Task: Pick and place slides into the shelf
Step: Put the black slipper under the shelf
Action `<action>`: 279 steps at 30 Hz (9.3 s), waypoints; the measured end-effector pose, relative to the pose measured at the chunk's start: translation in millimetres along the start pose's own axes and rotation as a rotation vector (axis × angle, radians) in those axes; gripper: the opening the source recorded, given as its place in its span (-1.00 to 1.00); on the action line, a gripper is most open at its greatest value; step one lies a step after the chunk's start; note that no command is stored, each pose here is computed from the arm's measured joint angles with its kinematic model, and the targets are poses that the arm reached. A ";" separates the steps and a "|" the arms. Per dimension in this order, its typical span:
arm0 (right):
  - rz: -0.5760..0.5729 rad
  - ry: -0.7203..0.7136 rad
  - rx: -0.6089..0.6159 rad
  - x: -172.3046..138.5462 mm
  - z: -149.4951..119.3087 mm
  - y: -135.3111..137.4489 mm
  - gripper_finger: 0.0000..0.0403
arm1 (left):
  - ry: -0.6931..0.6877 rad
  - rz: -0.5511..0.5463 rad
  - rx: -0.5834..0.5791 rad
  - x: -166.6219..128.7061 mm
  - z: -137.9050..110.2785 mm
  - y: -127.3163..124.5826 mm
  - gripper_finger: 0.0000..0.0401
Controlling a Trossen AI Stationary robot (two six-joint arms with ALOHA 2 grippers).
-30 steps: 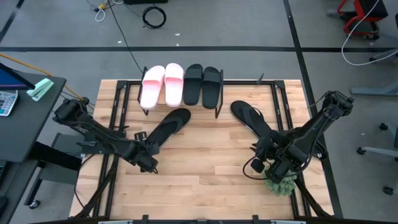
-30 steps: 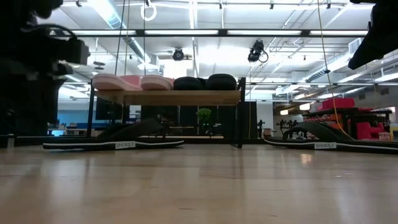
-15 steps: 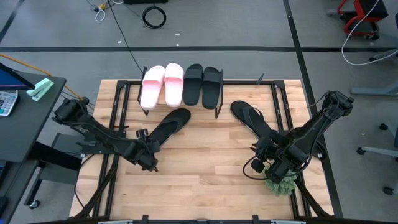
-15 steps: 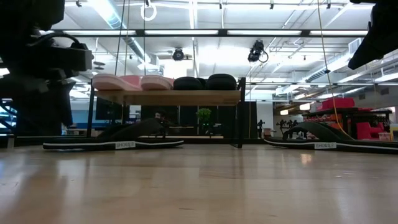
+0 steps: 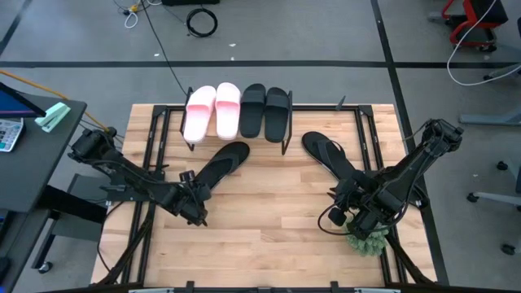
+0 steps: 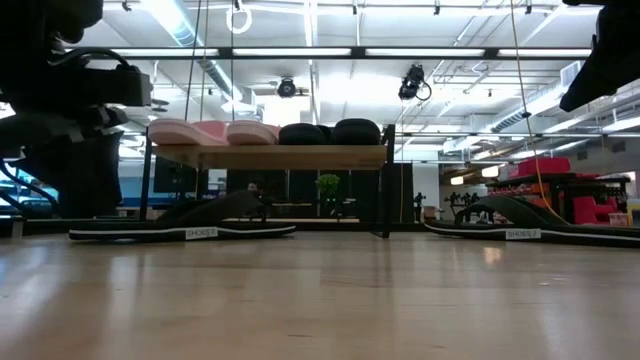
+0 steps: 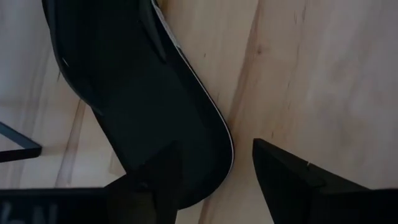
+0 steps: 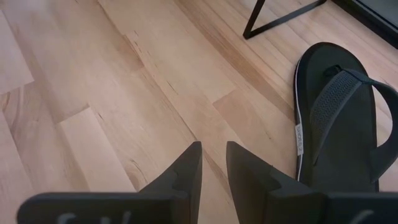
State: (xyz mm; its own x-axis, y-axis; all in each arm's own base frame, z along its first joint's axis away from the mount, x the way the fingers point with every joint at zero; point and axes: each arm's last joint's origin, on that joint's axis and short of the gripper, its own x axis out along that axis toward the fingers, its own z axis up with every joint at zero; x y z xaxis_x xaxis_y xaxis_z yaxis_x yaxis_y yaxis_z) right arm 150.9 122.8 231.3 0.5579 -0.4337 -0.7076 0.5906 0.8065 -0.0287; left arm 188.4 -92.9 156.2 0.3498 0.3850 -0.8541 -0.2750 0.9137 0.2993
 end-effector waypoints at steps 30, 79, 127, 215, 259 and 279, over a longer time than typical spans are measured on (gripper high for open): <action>0.000 0.000 -0.015 -0.1 0.1 0.1 -0.60 | -0.023 0.040 -0.041 2.8 -8.2 -13.0 -0.07; 0.003 -0.001 -0.024 -0.1 0.1 0.3 -0.60 | -0.304 0.032 -0.522 46.8 54.1 -14.7 -0.98; -0.002 -0.042 -0.045 -0.1 1.4 0.7 -0.60 | -0.236 0.247 -0.633 123.2 93.6 77.1 -0.99; -0.090 0.398 0.106 134.5 76.7 -125.3 -0.31 | -0.466 -0.126 -0.134 -89.3 176.6 -45.9 -0.89; -0.045 0.363 0.118 148.8 43.9 -126.1 -0.32 | -0.534 -0.172 -0.100 -104.2 174.6 -53.0 -0.93; -0.056 0.314 0.252 126.8 42.1 -115.6 -0.96 | -0.539 -0.174 -0.102 -104.5 175.1 -53.2 -0.91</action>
State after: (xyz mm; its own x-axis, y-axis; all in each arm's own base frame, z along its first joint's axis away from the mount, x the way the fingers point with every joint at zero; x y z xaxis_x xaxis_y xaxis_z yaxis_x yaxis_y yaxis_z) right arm 177.9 -42.3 174.7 0.3383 -0.2991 -0.8922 0.7616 0.6439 0.0729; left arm 323.3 -158.9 304.0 0.7972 0.2664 -0.5418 -0.2483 0.9627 0.1080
